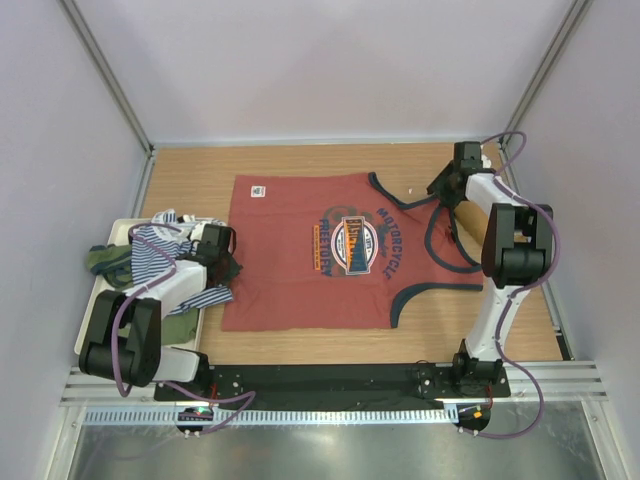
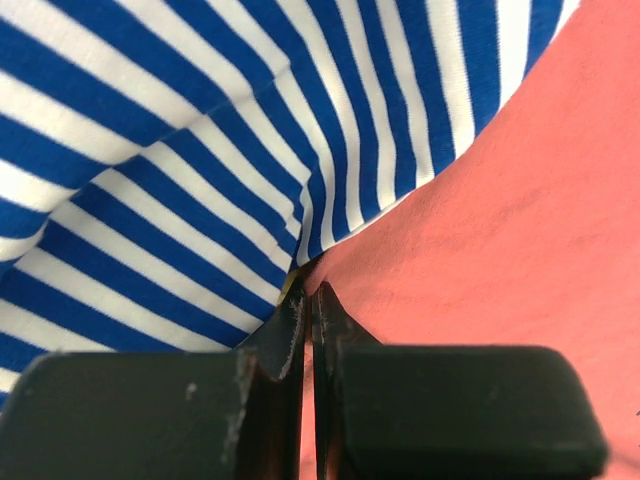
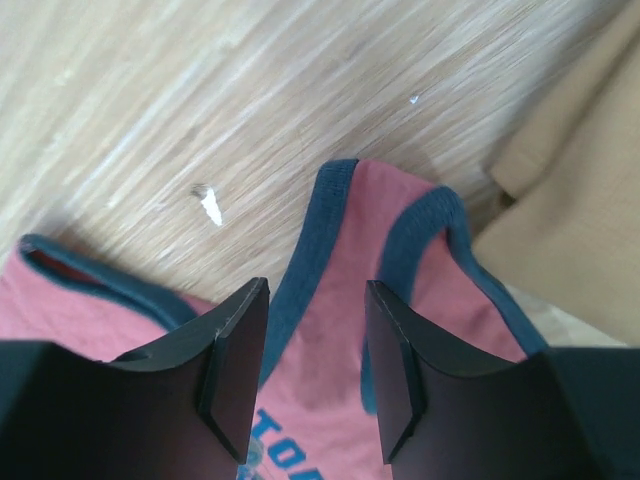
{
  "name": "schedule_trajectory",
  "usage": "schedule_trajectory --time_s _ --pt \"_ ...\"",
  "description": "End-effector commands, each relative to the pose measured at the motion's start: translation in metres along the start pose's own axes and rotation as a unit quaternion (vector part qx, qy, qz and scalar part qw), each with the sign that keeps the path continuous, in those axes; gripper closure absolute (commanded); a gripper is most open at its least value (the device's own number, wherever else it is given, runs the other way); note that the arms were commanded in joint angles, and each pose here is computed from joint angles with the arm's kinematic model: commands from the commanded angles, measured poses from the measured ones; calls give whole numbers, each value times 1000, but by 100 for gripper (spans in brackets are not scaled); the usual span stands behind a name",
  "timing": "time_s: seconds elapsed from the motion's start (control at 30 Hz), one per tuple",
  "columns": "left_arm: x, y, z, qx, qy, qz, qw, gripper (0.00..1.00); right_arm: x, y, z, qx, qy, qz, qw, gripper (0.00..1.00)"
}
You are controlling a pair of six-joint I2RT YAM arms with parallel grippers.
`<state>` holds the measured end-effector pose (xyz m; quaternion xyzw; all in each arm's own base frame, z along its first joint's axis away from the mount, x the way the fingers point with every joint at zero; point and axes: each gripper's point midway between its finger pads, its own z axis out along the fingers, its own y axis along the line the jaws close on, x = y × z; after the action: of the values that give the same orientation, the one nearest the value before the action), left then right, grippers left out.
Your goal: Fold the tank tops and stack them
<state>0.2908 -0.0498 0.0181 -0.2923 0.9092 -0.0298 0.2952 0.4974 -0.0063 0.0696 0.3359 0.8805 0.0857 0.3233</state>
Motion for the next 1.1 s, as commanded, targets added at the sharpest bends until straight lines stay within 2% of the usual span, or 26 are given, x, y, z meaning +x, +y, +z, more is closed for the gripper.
schedule_trajectory --time_s 0.0,0.07,0.17,0.27,0.37,0.43,0.5,0.63,0.67,0.83,0.93,0.97,1.07 --pt "-6 7 -3 -12 -16 -12 1000 100 -1 5 15 -3 11 19 1000 52" --pt "-6 6 -3 -11 -16 -12 1000 100 -8 3 21 10 -6 27 1000 58" --pt "-7 6 -4 -10 -17 -12 1000 100 -14 -11 35 54 -15 34 998 83" --pt "-9 7 -5 -11 -22 -13 1000 100 -21 -29 47 93 -23 54 994 89" --pt "-8 8 -4 -14 -22 -14 1000 100 -29 -39 56 95 -35 74 992 90" --pt "-6 9 -2 -18 -17 -13 1000 100 -37 -42 59 96 -45 90 990 88" --pt "-5 7 -1 -16 -12 -11 1000 100 -37 -39 63 79 -35 94 992 80" --pt "-6 1 -3 0 -8 0 1000 98 -45 -14 57 32 -30 80 996 57" --pt "-6 0 -4 6 -12 0 1000 94 -47 -7 54 22 -31 73 997 51" --pt "-10 -8 -14 41 -26 -1 999 83 -60 15 24 0 -44 58 997 47" --pt "-9 -22 -23 78 -15 1 997 76 -66 33 -5 -20 -66 36 997 41" --pt "-13 -28 -30 96 -21 -1 995 74 -67 37 -12 -24 -70 22 997 35" --pt "-16 -35 -50 129 -26 -16 991 66 -60 48 -39 -36 -60 -7 998 33"
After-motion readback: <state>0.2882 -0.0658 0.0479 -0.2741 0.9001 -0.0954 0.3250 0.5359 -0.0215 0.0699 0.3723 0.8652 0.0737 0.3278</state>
